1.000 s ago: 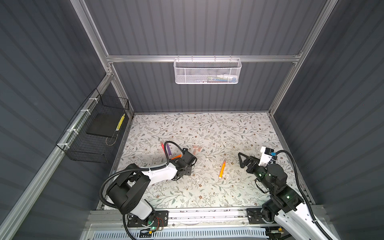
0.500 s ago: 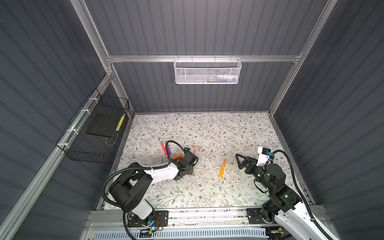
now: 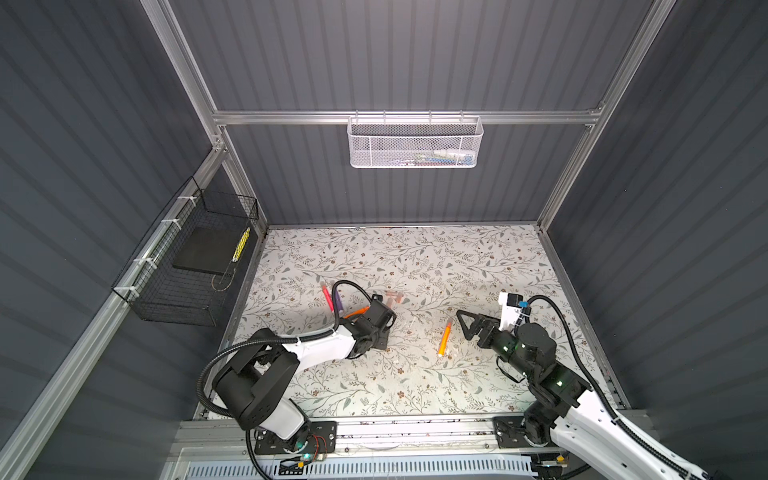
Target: Insert the pens into the pen caps
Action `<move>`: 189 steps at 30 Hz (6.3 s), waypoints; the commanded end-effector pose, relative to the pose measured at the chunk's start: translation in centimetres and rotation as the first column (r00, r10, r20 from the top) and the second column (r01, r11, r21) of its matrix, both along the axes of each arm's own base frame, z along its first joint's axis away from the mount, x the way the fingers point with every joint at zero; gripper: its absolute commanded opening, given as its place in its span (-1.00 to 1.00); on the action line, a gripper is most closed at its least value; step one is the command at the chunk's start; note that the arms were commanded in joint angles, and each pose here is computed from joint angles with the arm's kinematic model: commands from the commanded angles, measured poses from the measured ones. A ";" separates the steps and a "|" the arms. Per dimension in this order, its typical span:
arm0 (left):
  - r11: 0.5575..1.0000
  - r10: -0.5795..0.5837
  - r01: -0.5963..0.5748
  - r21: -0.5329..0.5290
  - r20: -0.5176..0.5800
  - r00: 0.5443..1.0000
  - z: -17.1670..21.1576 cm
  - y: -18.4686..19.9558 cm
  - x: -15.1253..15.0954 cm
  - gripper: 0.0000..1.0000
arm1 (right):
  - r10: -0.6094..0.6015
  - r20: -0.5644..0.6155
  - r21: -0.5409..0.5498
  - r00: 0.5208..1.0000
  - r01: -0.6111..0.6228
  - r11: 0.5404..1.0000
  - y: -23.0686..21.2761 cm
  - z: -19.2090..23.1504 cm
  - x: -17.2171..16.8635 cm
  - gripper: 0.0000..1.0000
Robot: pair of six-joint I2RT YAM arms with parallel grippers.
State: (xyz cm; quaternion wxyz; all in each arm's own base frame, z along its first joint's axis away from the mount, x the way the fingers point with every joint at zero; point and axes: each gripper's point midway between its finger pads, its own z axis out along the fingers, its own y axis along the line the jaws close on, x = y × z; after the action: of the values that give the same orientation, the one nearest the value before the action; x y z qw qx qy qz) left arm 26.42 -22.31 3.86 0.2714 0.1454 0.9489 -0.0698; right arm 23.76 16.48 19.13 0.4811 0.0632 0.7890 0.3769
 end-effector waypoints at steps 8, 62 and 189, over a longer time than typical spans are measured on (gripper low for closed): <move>0.949 -0.254 0.290 -0.124 0.247 0.935 7.7 -7.8 -2.9 -1.00 | -0.022 0.001 0.126 1.000 0.022 0.992 4.2 0.3 0.7 0.98; 0.775 -0.405 0.538 -0.332 0.392 0.826 10.9 -12.4 -8.6 -0.16 | 0.050 -0.127 0.261 0.991 -0.015 0.965 10.8 -1.9 0.9 -1.00; 0.928 0.245 -0.079 -0.364 0.436 0.866 14.8 4.6 1.4 -1.00 | -0.195 -0.446 -0.670 0.874 -0.181 0.720 16.4 -17.1 17.9 -0.27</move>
State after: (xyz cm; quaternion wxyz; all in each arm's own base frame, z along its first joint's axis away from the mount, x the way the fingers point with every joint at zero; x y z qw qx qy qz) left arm 27.77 -17.70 18.38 0.5140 0.0215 0.8403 -0.1708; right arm 41.90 32.80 2.52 0.2639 -0.0218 0.9638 0.0313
